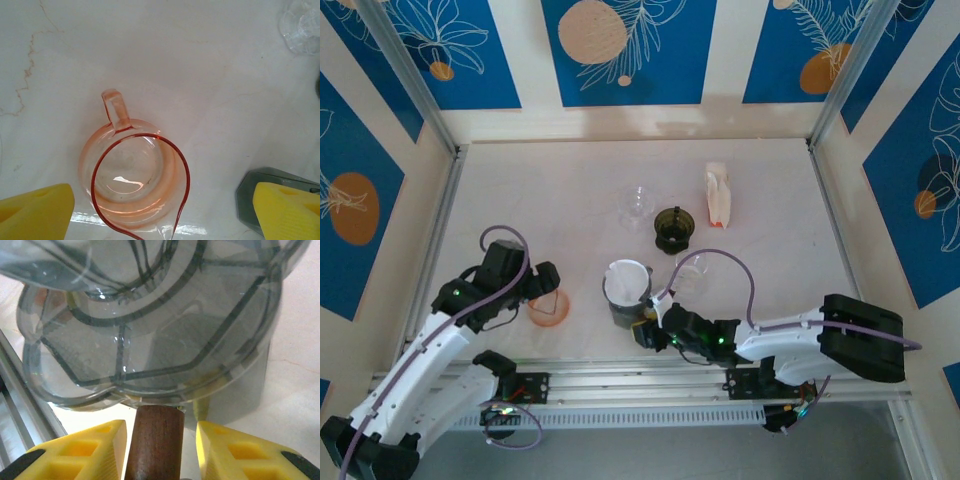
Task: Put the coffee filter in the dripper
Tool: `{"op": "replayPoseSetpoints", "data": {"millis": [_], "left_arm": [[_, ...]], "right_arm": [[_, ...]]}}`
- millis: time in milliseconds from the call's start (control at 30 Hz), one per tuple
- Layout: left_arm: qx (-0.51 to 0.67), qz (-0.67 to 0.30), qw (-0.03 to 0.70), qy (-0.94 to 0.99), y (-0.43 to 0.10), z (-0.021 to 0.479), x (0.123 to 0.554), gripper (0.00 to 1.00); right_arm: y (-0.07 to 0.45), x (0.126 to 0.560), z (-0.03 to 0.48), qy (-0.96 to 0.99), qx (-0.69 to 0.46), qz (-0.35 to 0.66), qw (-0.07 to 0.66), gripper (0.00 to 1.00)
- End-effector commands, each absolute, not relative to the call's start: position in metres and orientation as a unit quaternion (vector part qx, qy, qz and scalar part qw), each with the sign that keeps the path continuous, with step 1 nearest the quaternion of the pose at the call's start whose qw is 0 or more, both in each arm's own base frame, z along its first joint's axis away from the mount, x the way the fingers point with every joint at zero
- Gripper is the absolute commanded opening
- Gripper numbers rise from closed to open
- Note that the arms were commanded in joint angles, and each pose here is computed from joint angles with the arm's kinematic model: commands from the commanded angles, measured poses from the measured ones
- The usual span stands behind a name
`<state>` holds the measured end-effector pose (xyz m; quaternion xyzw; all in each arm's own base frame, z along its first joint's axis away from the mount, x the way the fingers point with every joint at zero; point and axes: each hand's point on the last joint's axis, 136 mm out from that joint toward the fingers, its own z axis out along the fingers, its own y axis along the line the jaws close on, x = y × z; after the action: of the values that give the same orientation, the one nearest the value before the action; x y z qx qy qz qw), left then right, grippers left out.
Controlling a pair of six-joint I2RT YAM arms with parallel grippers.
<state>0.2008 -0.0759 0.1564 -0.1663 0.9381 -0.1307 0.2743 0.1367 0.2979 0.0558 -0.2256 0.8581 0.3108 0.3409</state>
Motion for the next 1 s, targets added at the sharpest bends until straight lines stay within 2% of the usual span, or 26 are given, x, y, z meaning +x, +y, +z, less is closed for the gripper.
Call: {"op": "replayPoseSetpoints", "data": {"millis": [0, 567, 800, 967], "left_arm": [[-0.179, -0.132, 0.271, 0.936, -0.072, 0.159, 0.196, 0.92], [-0.219, -0.139, 0.266, 0.928, -0.063, 0.148, 0.180, 0.89], [-0.227, -0.145, 0.263, 0.926, -0.063, 0.147, 0.177, 0.89], [-0.230, -0.151, 0.259, 0.926, -0.064, 0.147, 0.176, 0.85]], "right_arm": [[0.303, 0.151, 0.066, 0.848, -0.214, 0.309, 0.374, 0.41], [0.333, 0.193, 0.070, 0.848, -0.200, 0.304, 0.384, 0.41], [0.355, 0.220, 0.071, 0.849, -0.198, 0.307, 0.381, 0.41], [0.369, 0.244, 0.068, 0.850, -0.192, 0.309, 0.380, 0.41]]}}
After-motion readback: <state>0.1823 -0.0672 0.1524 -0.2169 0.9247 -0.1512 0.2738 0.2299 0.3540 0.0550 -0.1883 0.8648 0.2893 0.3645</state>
